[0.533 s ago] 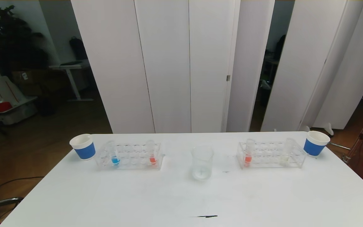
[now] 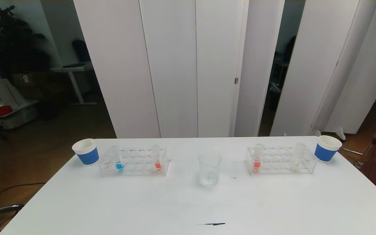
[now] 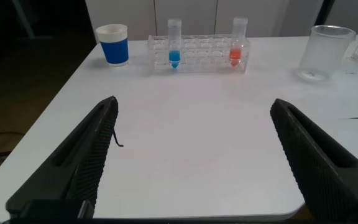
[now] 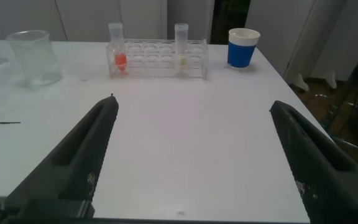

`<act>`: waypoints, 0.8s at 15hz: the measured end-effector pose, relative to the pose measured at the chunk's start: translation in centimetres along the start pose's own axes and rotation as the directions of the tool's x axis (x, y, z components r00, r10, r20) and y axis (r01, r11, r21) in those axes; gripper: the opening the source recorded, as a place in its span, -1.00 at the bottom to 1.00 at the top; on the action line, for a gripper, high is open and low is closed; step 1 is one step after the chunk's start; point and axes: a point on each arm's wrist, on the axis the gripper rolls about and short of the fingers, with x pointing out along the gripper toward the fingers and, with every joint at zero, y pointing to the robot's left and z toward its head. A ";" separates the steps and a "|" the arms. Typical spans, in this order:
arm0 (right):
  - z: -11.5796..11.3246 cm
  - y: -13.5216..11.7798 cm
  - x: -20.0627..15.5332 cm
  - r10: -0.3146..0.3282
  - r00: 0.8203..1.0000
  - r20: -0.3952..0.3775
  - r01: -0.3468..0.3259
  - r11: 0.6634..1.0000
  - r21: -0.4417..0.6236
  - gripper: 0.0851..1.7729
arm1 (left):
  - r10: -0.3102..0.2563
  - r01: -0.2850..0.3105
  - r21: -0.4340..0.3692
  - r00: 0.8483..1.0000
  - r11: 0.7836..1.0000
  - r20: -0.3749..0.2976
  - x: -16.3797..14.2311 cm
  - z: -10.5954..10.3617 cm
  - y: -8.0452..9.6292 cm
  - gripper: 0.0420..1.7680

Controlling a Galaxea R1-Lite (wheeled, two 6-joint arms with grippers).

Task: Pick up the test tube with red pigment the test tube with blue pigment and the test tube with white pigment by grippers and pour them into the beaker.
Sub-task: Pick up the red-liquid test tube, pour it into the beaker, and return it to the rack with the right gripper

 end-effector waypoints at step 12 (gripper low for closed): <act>0.0 0.0 0.0 -0.001 1.000 0.000 0.001 1.000 0.005 0.97 | 0.000 0.000 0.000 1.000 1.000 0.000 0.0 0.0 0.0 0.98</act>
